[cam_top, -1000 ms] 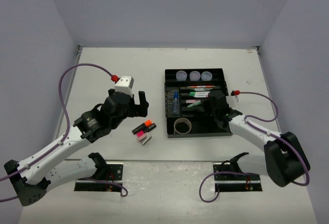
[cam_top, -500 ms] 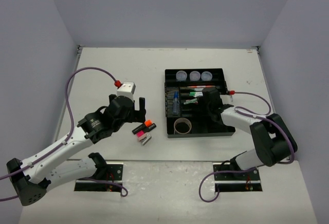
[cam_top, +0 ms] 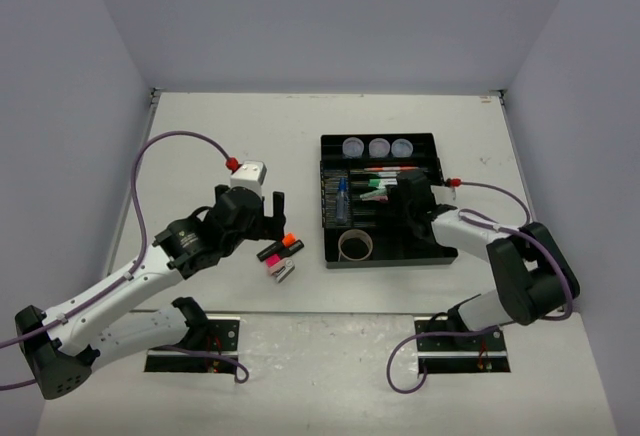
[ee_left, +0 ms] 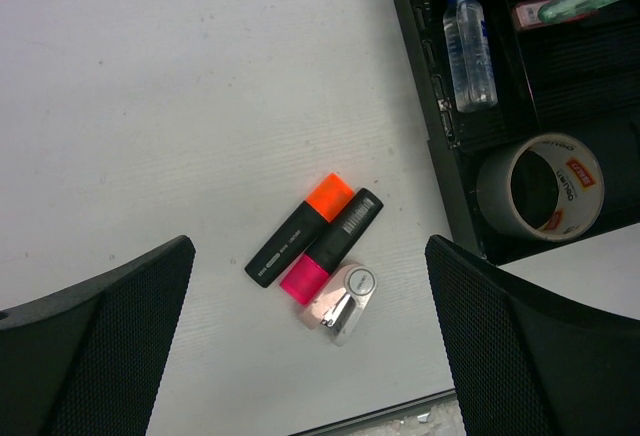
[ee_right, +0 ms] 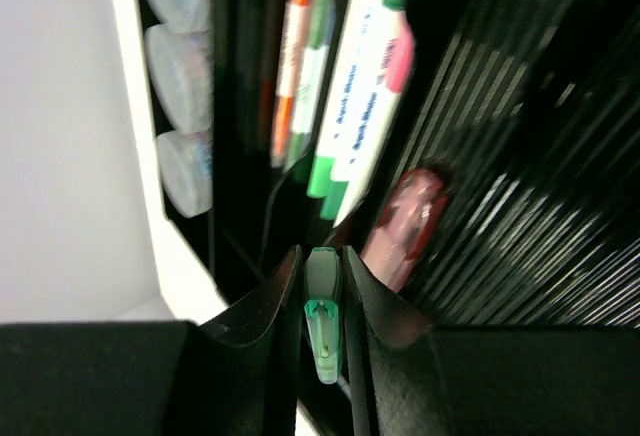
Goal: Sort the stationery into containers
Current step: Place the stationery in the storage box, then move the pen to the center of the board.
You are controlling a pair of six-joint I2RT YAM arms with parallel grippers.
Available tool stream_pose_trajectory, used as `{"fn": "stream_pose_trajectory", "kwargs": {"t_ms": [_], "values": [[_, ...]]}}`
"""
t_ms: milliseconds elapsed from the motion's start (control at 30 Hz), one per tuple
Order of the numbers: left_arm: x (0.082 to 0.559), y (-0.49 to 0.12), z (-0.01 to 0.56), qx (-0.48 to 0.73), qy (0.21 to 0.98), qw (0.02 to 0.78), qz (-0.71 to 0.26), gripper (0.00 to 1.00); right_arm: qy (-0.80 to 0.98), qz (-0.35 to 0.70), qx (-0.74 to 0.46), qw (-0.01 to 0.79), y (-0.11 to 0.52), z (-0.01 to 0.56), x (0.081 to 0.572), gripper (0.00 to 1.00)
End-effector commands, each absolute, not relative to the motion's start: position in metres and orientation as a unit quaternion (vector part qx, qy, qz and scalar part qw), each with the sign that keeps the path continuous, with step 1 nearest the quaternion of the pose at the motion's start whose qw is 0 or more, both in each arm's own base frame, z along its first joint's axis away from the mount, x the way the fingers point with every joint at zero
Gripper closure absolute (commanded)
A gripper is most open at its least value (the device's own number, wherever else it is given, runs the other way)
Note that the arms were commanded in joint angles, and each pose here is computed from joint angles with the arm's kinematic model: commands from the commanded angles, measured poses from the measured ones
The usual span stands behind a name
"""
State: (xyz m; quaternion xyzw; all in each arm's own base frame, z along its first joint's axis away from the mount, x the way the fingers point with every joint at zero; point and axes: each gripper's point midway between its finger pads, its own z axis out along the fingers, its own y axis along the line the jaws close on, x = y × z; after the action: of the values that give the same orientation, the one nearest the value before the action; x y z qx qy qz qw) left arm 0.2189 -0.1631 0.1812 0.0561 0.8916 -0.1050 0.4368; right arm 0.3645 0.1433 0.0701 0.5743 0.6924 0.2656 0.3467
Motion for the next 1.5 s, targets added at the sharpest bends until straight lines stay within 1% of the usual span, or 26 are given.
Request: {"fn": "stream_pose_trajectory", "kwargs": {"t_ms": [0,67,133,233,267,467,533,567,633,667,700,767,833,933,1100,1200,1467], "values": [[0.22,-0.167,0.182,0.056,0.889,0.44,-0.113,0.0,0.675,0.267,0.593,0.349,0.142,0.066,0.375,0.87],[0.22,-0.167,0.182,0.056,0.889,0.44,-0.113,0.0,0.676,0.276,0.587,0.35,0.145,0.066,0.376,0.68],[0.22,-0.167,0.181,0.056,0.89,0.439,-0.112,0.0,0.678,0.284,0.581,0.35,0.147,0.069,0.375,0.57],[0.22,-0.167,0.18,0.054,0.891,0.436,-0.112,0.0,0.676,0.305,0.569,0.355,0.149,0.079,0.372,0.49],[0.221,-0.167,0.178,0.053,0.893,0.434,-0.11,0.0,0.674,0.31,0.567,0.358,0.149,0.083,0.371,0.48],[0.219,-0.17,0.162,0.043,0.904,0.413,-0.104,0.0,0.667,0.323,0.551,0.384,0.142,0.114,0.365,0.43],[0.218,-0.172,0.152,0.036,0.91,0.399,-0.103,0.0,0.674,0.324,0.532,0.398,0.141,0.127,0.361,0.41],[0.217,-0.172,0.147,0.033,0.913,0.394,-0.101,0.0,0.673,0.334,0.518,0.41,0.141,0.143,0.359,0.4],[0.216,-0.173,0.131,0.028,0.922,0.374,-0.09,0.0,0.693,0.345,0.465,0.43,0.147,0.165,0.354,0.37],[0.215,-0.173,0.125,0.028,0.926,0.366,-0.086,0.0,0.7,0.357,0.433,0.44,0.152,0.179,0.354,0.36],[0.215,-0.174,0.119,0.029,0.93,0.358,-0.081,0.0,0.717,0.356,0.403,0.443,0.157,0.179,0.351,0.36],[0.213,-0.179,0.103,0.043,0.937,0.337,-0.077,0.01,0.749,0.356,0.303,0.469,0.168,0.199,0.344,0.36],[0.211,-0.185,0.092,0.058,0.942,0.321,-0.081,0.04,0.775,0.355,0.227,0.471,0.178,0.206,0.332,0.36],[0.207,-0.191,0.079,0.08,0.947,0.299,-0.083,0.15,0.794,0.359,0.143,0.469,0.186,0.207,0.312,0.36],[0.211,-0.182,0.06,0.077,0.954,0.288,-0.039,0.37,0.797,0.381,0.065,0.464,0.189,0.202,0.274,0.37],[0.215,-0.176,0.045,0.072,0.96,0.271,-0.002,0.37,0.787,0.41,0.028,0.46,0.194,0.208,0.253,0.37],[0.224,-0.163,0.034,0.05,0.961,0.27,0.027,0.36,0.791,0.417,0.009,0.447,0.194,0.203,0.238,0.38]]}}
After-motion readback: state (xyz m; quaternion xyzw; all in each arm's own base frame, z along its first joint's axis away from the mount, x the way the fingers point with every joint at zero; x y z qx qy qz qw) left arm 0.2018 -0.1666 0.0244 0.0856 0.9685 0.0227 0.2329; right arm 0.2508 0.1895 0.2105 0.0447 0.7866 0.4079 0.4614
